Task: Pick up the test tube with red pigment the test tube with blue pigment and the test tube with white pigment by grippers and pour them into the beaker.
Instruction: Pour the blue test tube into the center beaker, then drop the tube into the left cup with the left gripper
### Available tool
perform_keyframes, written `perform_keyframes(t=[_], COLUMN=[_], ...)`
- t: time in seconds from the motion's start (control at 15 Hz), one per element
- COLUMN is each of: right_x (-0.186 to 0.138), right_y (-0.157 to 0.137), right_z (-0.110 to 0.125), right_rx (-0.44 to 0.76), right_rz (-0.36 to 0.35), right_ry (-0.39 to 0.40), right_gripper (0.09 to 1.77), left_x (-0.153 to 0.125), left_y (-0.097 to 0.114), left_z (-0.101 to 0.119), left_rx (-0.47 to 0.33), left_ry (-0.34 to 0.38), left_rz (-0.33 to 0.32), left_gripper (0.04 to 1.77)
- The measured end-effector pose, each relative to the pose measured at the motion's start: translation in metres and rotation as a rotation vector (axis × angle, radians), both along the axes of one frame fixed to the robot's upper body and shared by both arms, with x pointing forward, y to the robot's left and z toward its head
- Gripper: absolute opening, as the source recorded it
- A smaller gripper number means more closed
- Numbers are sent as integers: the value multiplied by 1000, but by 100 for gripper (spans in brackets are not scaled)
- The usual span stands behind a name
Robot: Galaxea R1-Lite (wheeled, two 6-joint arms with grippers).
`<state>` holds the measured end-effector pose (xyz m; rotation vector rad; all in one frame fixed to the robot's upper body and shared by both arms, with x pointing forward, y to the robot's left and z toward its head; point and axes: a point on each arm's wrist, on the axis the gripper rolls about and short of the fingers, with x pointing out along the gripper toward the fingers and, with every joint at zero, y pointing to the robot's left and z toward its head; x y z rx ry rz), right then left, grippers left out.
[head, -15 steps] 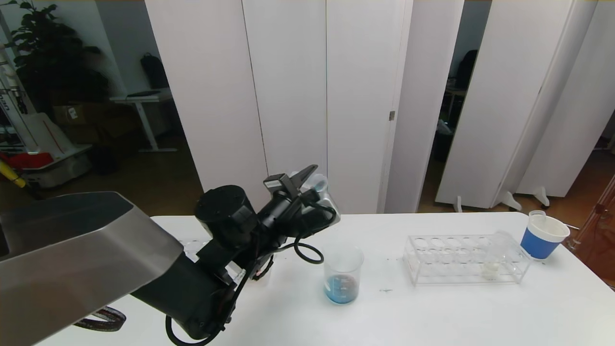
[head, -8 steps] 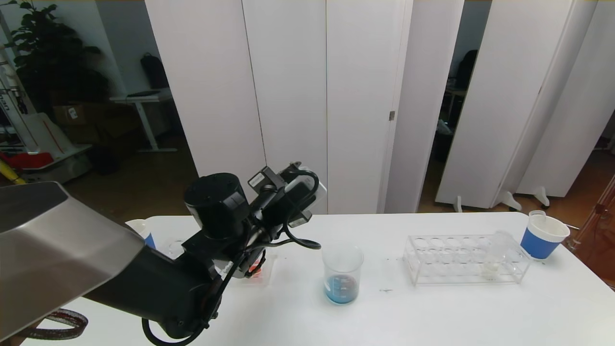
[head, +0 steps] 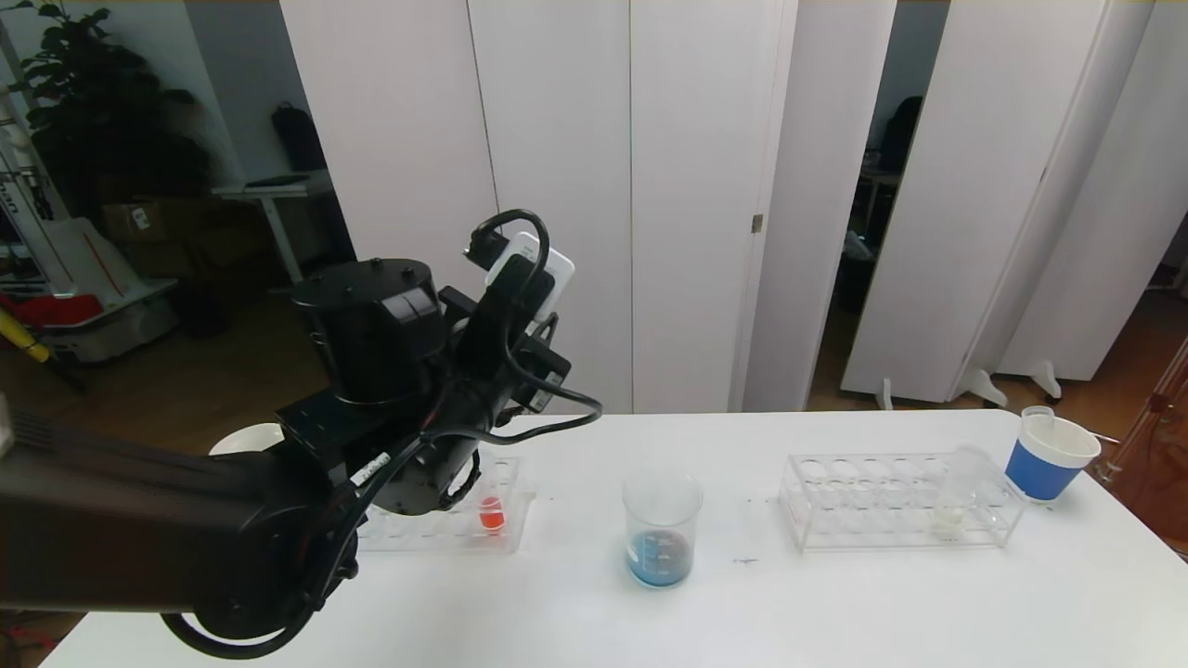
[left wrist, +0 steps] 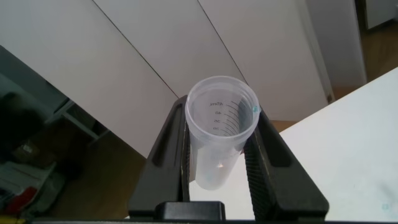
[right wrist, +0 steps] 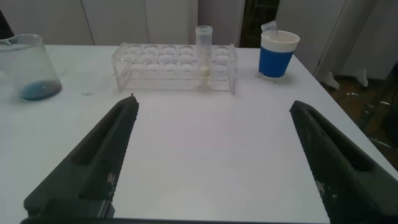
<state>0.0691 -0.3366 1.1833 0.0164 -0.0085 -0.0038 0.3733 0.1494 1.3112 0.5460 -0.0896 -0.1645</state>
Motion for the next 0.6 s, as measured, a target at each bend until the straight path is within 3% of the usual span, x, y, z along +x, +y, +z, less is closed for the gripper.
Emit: perform_keyframes(t=[0.6], right_x=[0], right_y=[0], right_z=[0], right_rx=[0], right_rz=[0], right_ry=[0], right_gripper=[175], left_x=[-21], left_y=[14], left_z=[26], left_rx=[-354], left_ry=[240], left_rz=[21], left_gripper=[59])
